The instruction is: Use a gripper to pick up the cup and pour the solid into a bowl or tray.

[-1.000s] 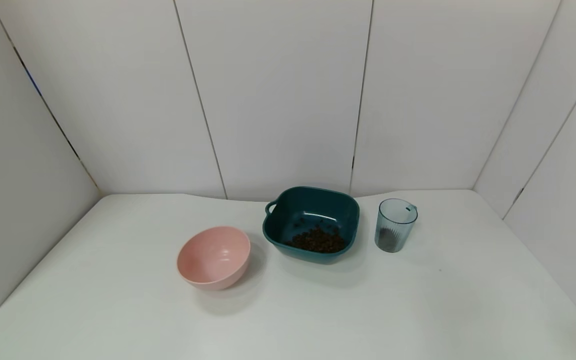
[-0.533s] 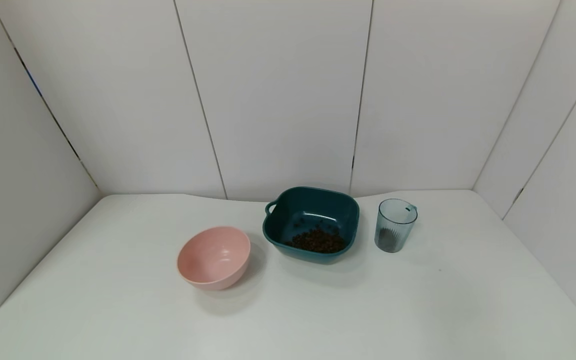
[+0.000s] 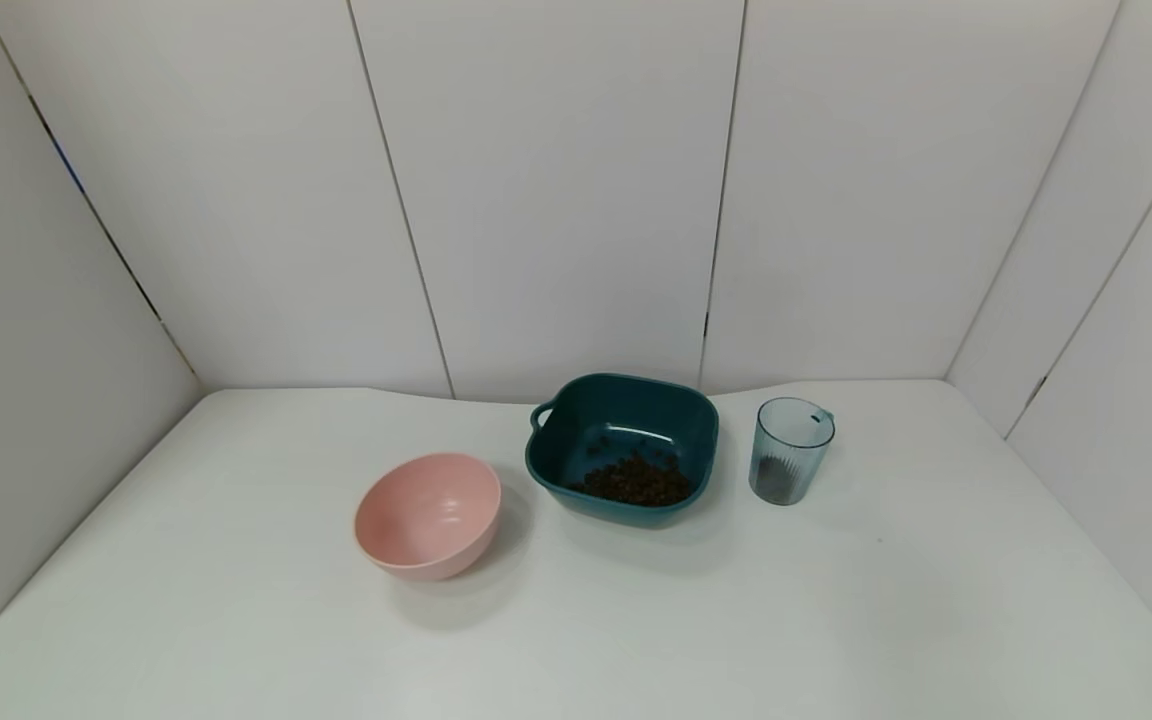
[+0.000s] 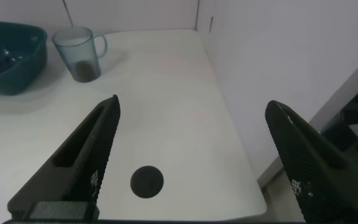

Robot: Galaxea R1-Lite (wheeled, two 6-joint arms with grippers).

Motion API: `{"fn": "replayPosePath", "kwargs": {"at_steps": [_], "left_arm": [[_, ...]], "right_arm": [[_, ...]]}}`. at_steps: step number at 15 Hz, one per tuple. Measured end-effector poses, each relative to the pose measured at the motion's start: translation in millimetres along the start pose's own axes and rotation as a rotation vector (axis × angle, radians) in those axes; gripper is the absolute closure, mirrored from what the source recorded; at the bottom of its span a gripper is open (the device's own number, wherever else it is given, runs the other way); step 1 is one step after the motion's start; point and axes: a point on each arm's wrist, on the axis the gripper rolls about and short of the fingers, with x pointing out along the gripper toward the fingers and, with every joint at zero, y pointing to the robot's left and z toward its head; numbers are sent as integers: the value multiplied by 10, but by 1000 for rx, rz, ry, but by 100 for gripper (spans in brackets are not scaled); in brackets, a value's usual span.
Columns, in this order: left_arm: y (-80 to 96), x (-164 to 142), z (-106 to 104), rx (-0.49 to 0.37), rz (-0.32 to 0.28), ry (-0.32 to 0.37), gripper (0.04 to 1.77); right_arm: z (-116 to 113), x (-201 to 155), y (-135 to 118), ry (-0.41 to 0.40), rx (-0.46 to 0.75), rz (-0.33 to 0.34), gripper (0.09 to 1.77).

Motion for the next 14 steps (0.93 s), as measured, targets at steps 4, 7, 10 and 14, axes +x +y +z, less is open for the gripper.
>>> {"fn": "replayPosePath", "kwargs": {"at_steps": [4, 7, 10, 14], "left_arm": [[0, 0, 0, 0, 0, 0, 9], [0, 0, 0, 0, 0, 0, 9], [0, 0, 0, 0, 0, 0, 9], [0, 0, 1, 0, 0, 0, 9]], "right_arm": [[-93, -29, 41, 0, -1, 58, 16], [-227, -94, 51, -36, -17, 141, 16], [-391, -132, 49, -71, -40, 179, 16], [-640, -86, 55, -112, -55, 173, 16]]}}
